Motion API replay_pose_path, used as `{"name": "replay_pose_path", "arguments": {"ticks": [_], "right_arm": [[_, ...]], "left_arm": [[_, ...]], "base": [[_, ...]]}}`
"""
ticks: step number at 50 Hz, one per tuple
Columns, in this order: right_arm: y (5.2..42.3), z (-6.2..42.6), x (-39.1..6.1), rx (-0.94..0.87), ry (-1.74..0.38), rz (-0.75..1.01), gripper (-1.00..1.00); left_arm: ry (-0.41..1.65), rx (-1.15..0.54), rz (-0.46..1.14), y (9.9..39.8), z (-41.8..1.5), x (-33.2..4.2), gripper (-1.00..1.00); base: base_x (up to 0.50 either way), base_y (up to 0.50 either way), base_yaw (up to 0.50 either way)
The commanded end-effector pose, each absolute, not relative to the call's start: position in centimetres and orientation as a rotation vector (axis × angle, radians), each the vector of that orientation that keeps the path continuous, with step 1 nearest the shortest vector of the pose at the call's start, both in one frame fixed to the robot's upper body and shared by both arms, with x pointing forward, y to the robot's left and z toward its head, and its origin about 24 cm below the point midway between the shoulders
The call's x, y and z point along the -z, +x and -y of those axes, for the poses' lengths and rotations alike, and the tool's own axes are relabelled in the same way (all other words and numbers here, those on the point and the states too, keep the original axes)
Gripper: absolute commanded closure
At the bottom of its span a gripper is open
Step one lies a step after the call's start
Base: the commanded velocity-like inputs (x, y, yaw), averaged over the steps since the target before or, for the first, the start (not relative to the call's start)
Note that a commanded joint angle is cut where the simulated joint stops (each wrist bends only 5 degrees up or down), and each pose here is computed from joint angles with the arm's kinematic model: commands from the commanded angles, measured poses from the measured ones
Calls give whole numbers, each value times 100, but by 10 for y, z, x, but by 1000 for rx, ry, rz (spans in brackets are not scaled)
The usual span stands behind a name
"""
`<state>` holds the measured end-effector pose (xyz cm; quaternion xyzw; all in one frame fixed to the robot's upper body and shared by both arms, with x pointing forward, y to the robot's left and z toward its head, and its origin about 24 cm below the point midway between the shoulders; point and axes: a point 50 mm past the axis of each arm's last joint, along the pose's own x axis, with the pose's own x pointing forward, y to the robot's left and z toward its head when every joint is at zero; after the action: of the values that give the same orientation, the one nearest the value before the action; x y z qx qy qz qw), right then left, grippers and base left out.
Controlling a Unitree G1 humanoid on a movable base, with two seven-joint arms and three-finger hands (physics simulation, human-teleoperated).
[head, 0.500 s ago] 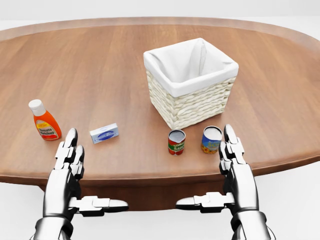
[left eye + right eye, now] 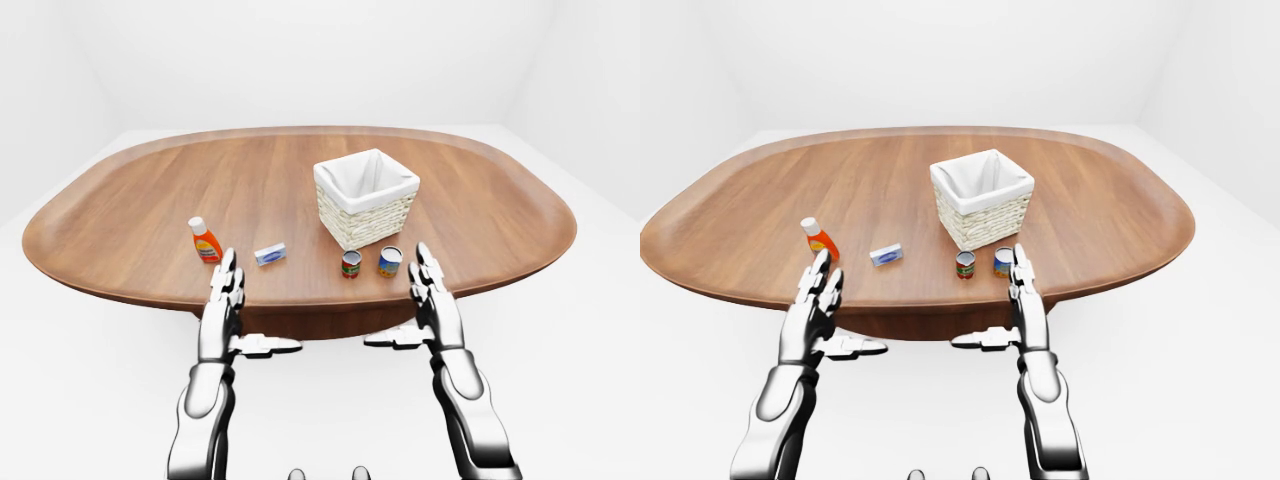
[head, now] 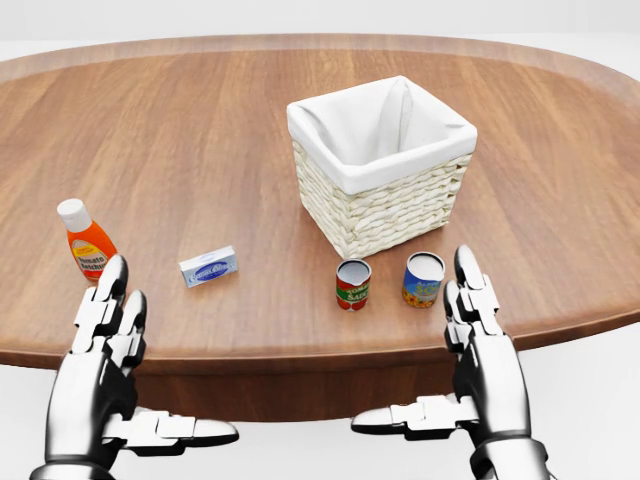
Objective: Pick up the ketchup, and put it in the basket.
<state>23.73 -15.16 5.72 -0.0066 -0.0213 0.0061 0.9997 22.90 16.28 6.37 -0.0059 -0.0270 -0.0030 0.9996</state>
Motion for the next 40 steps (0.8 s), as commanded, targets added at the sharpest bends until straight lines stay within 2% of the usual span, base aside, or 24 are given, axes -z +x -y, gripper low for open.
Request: {"name": "replay_pose_path", "arguments": {"ticks": [1,8,35,40], "right_arm": [[209,144,-86,-8,-46,134,-100],[208,143,-88,-6,-47,144,-100],[201,141,-94,-17,-67,187,-100],[200,141,-94,-10,-83,202,-100]], "left_arm": [[-22,11,179,196,-169,-97,-100],[-22,10,213,187,-172,-106,-100],[-19,9,224,186,-174,-108,-100],[-19,10,226,186,-175,-109,-100]], "base": [[0,0,0],[0,0,0],[0,0,0],[22,41,0]]}}
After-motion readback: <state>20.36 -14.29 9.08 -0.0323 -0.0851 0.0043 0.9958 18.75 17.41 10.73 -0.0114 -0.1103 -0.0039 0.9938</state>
